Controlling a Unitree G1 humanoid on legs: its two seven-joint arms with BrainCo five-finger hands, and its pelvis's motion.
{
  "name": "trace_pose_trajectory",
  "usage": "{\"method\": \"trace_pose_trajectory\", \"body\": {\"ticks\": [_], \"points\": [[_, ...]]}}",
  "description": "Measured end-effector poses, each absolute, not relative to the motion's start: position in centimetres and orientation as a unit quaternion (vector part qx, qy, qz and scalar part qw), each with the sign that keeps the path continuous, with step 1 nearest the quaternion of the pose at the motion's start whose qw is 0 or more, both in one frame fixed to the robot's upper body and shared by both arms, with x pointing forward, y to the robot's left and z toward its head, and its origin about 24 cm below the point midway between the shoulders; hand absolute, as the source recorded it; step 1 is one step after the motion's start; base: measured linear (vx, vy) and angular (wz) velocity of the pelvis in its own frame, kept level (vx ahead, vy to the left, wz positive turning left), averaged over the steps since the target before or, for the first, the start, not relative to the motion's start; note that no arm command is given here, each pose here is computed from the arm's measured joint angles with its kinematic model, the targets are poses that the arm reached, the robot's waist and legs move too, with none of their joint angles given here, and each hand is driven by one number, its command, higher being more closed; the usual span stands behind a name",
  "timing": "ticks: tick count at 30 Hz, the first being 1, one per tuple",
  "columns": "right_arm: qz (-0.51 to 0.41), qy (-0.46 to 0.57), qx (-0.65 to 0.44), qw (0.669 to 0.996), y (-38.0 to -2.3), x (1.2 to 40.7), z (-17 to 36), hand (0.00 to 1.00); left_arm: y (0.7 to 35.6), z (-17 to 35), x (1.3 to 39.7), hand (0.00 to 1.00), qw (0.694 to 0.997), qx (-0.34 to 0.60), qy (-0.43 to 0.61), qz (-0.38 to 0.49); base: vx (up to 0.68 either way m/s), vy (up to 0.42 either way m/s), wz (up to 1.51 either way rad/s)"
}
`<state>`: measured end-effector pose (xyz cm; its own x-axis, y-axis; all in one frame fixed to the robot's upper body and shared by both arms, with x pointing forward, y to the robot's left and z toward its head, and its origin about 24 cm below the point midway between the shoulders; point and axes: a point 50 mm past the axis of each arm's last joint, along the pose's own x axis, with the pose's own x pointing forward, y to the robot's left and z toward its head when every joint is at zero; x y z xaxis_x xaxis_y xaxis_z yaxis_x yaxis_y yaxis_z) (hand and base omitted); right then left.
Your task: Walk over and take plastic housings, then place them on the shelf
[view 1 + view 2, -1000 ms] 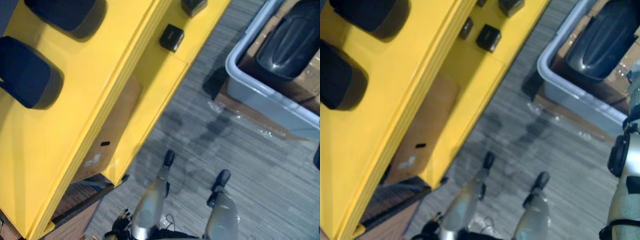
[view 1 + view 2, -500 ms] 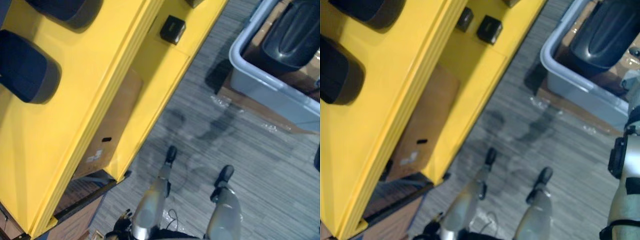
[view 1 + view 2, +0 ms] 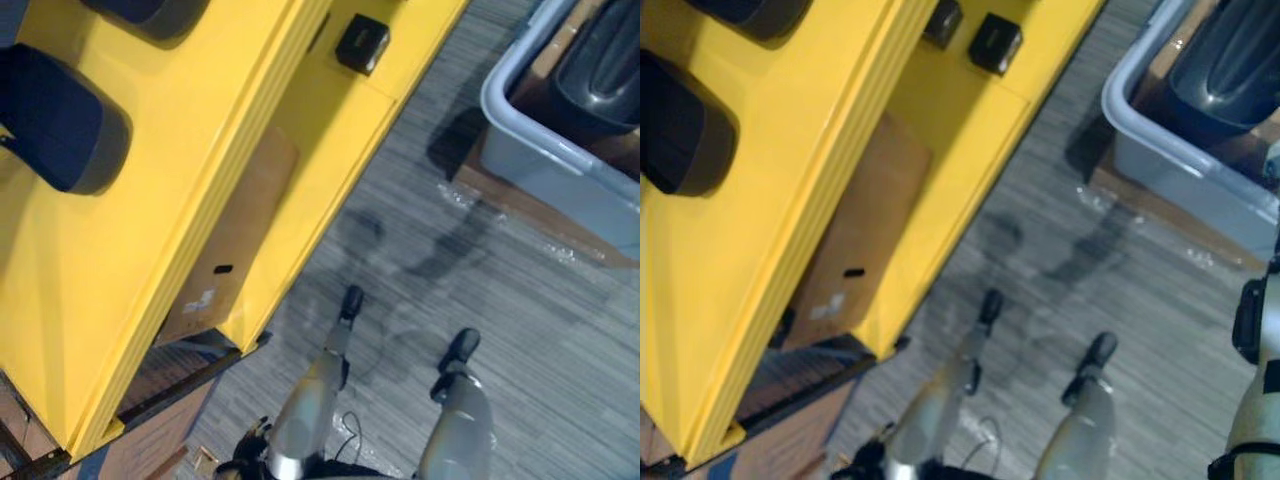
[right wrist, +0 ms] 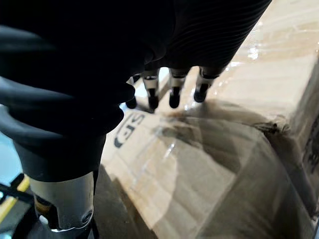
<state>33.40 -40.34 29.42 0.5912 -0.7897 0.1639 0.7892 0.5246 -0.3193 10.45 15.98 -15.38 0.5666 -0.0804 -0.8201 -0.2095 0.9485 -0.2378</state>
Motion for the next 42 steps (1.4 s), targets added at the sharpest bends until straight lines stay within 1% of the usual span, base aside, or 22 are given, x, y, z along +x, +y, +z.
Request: {"method": "trace_pose_trajectory", "body": {"ticks": [4, 5, 8, 11, 16, 20, 21, 28, 31, 33, 37, 42], "points": [[-0.450, 0.003, -0.213, 0.867, -40.1, 33.5, 29.8, 0.00, 15.9, -15.4, 10.4, 0.00, 0.870, -0.161, 0.465, 0.036, 0.00, 0.000, 0.00], [-0.449, 0.007, -0.220, 0.866, -40.1, 33.5, 29.8, 1.00, 15.9, -15.4, 10.4, 0.00, 0.870, -0.162, 0.464, 0.037, 0.00, 0.000, 0.00], [-0.444, 0.024, -0.240, 0.863, -40.2, 33.5, 29.6, 1.00, 15.9, -15.3, 10.5, 0.00, 0.872, -0.162, 0.461, 0.036, -0.01, -0.002, 0.04], [-0.461, 0.054, -0.263, 0.846, -41.3, 32.5, 30.0, 1.00, 15.8, -15.3, 10.6, 0.00, 0.873, -0.163, 0.458, 0.033, -0.01, -0.002, 0.06], [-0.461, 0.081, -0.278, 0.839, -41.6, 32.2, 30.0, 1.00, 15.7, -15.3, 10.6, 0.00, 0.873, -0.163, 0.460, 0.031, -0.02, -0.001, 0.03], [-0.449, 0.116, -0.281, 0.840, -41.7, 32.2, 29.2, 1.00, 15.5, -15.3, 10.5, 0.00, 0.871, -0.166, 0.462, 0.030, -0.01, 0.000, 0.01], [-0.454, 0.128, -0.301, 0.829, -41.7, 32.1, 29.2, 1.00, 15.5, -15.3, 10.5, 0.00, 0.869, -0.171, 0.462, 0.033, 0.00, 0.000, 0.00], [-0.469, 0.165, -0.380, 0.780, -42.1, 31.5, 29.6, 1.00, 15.5, -15.3, 10.6, 0.00, 0.871, -0.171, 0.460, 0.033, 0.00, 0.000, 0.00], [-0.475, 0.171, -0.398, 0.766, -42.2, 31.3, 29.8, 1.00, 15.6, -15.0, 11.1, 0.00, 0.880, -0.166, 0.443, 0.039, 0.00, -0.004, 0.02], [-0.477, 0.177, -0.397, 0.764, -42.4, 31.2, 29.6, 1.00, 15.9, -14.7, 11.6, 0.00, 0.889, -0.160, 0.426, 0.049, 0.00, -0.004, 0.02], [-0.495, 0.165, -0.407, 0.749, -42.5, 31.0, 29.9, 1.00, 16.7, -13.3, 13.3, 0.00, 0.916, -0.134, 0.375, 0.046, -0.01, -0.002, -0.04], [-0.524, 0.119, -0.413, 0.735, -42.4, 31.0, 30.4, 1.00, 17.3, -12.7, 13.2, 0.00, 0.923, -0.118, 0.363, 0.057, 0.01, 0.008, -0.12]]}}
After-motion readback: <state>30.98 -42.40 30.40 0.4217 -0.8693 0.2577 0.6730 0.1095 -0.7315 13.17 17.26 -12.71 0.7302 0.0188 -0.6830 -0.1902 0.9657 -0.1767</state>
